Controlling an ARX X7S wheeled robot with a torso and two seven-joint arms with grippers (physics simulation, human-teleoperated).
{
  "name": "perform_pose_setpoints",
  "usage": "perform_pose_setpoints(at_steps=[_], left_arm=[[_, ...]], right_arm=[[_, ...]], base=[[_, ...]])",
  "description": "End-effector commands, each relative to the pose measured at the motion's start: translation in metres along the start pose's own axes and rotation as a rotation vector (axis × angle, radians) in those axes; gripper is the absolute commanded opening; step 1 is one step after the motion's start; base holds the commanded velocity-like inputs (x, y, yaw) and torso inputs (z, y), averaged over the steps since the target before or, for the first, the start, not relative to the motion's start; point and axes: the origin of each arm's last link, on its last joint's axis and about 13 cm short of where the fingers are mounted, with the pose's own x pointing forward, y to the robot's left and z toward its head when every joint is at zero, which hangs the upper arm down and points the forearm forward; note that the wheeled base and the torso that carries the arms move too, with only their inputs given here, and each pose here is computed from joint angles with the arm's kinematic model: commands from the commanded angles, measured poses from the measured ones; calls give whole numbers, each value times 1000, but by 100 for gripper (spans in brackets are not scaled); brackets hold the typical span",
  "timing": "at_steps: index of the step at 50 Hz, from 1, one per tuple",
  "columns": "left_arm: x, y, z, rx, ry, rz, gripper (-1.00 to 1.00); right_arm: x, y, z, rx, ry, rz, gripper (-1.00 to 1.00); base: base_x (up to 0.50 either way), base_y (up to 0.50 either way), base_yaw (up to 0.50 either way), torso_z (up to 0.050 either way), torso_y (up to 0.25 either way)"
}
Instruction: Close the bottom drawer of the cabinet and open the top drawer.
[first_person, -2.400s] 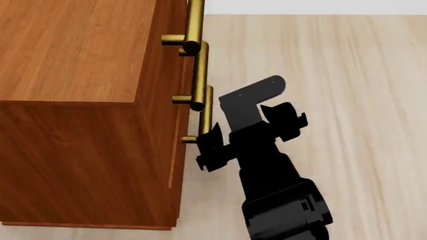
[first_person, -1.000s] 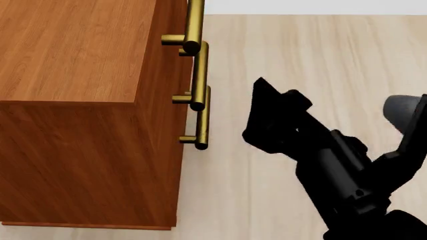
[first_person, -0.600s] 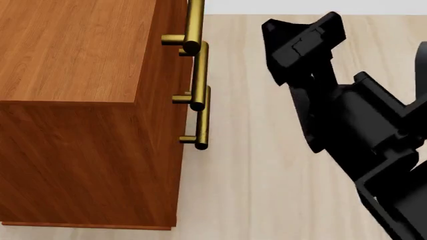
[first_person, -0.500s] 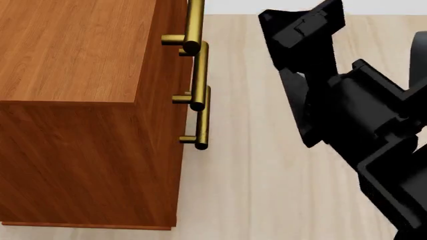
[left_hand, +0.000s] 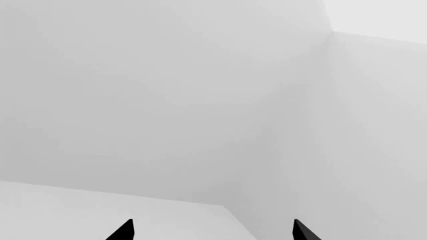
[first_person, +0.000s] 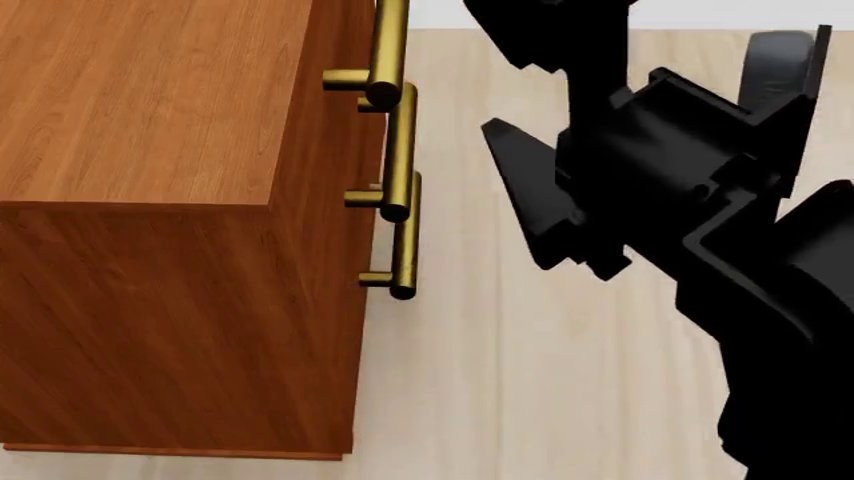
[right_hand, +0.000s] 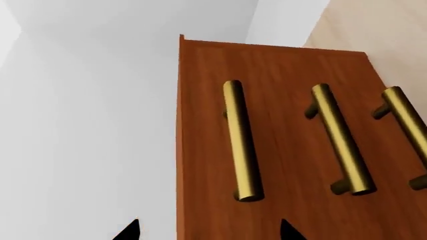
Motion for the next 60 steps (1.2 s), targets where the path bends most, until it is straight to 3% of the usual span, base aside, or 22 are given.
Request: perform_pose_setpoints(at_steps=[1, 41, 60], left_arm=[[0, 1, -1, -2, 0, 1, 100], [0, 1, -1, -12, 6, -6, 100], [0, 1, -1, -17, 9, -10, 100]], right_arm=[[16, -1, -4, 32, 80, -24, 100], [67, -21, 10, 30, 133, -110, 100], [73, -15, 9, -4, 146, -96, 100]], base=[[0, 0, 0, 0, 0], [0, 0, 0, 0, 0], [0, 0, 0, 0, 0]])
